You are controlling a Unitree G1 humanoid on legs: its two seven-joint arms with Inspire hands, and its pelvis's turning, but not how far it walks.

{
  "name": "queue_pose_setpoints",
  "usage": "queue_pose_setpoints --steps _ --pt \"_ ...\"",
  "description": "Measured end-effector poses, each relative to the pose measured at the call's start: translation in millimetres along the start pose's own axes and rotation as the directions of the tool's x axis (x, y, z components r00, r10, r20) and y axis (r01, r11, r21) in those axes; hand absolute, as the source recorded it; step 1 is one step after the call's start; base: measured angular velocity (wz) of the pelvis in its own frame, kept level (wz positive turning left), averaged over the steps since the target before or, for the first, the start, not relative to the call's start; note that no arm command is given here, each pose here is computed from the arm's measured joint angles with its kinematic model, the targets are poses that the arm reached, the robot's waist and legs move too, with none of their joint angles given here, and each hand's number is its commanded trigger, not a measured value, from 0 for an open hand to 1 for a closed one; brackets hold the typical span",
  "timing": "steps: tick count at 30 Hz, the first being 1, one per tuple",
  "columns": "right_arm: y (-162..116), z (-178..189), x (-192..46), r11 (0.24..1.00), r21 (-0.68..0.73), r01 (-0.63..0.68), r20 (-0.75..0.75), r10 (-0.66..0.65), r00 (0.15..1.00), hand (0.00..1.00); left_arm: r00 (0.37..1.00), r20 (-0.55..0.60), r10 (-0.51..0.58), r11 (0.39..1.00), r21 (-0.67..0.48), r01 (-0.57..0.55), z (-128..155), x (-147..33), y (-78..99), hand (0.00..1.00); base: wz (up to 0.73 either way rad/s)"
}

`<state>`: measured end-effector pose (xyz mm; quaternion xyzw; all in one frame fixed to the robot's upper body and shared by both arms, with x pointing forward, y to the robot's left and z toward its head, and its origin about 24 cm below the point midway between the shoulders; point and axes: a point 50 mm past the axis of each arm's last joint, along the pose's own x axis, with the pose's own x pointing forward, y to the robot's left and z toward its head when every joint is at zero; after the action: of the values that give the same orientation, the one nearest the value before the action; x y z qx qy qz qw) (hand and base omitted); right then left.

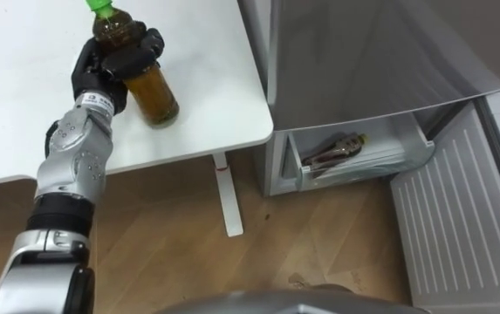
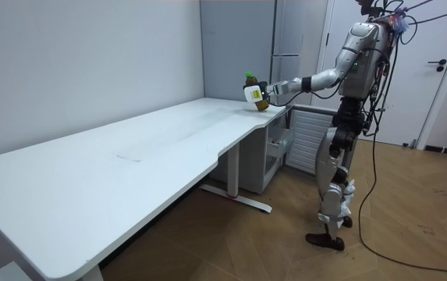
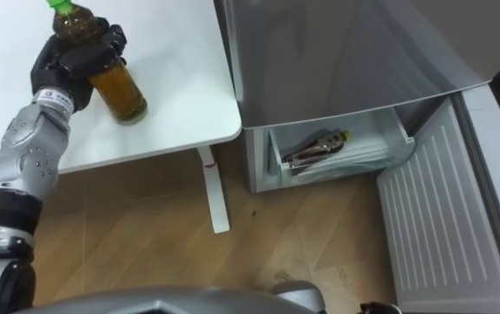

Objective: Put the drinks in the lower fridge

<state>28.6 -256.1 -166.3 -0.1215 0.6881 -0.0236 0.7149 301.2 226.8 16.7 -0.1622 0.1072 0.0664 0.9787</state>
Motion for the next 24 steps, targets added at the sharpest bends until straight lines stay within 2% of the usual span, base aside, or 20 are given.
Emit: queue_pose_setpoints --steps 4,9,14,18,21,24 --pt "0 5 0 1.000 -0.004 0.000 0.009 0.000 1.000 0.00 1.000 0.003 -0.014 1.000 0.000 0.014 3 0.1 -3.3 1.00 0.01" --pt "0 16 0 1.000 -0.014 -0.004 0.032 0.004 0.999 0.00 0.993 0.055 -0.100 0.995 0.018 0.099 18 -1.0 -23.2 1.00 0.02" --pt "-2 22 -1 1.000 -0.025 0.004 0.054 -0.002 0.999 0.00 0.949 0.124 -0.290 0.956 0.087 0.281 34 -9.0 -62.5 1.00 0.07" --pt "-5 28 -2 0.998 -0.057 0.014 0.077 -0.009 0.997 0.00 0.909 0.134 -0.395 0.918 0.095 0.384 34 -15.7 -86.1 1.00 0.03" --pt "-5 38 -3 0.997 -0.068 0.018 0.107 -0.011 0.994 0.00 0.849 0.137 -0.510 0.860 0.099 0.501 30 -24.5 -113.5 1.00 0.02" --pt "-5 45 -3 0.995 -0.094 0.028 0.129 -0.016 0.992 0.00 0.806 0.143 -0.575 0.818 0.102 0.566 31 -29.3 -124.0 1.00 0.00"
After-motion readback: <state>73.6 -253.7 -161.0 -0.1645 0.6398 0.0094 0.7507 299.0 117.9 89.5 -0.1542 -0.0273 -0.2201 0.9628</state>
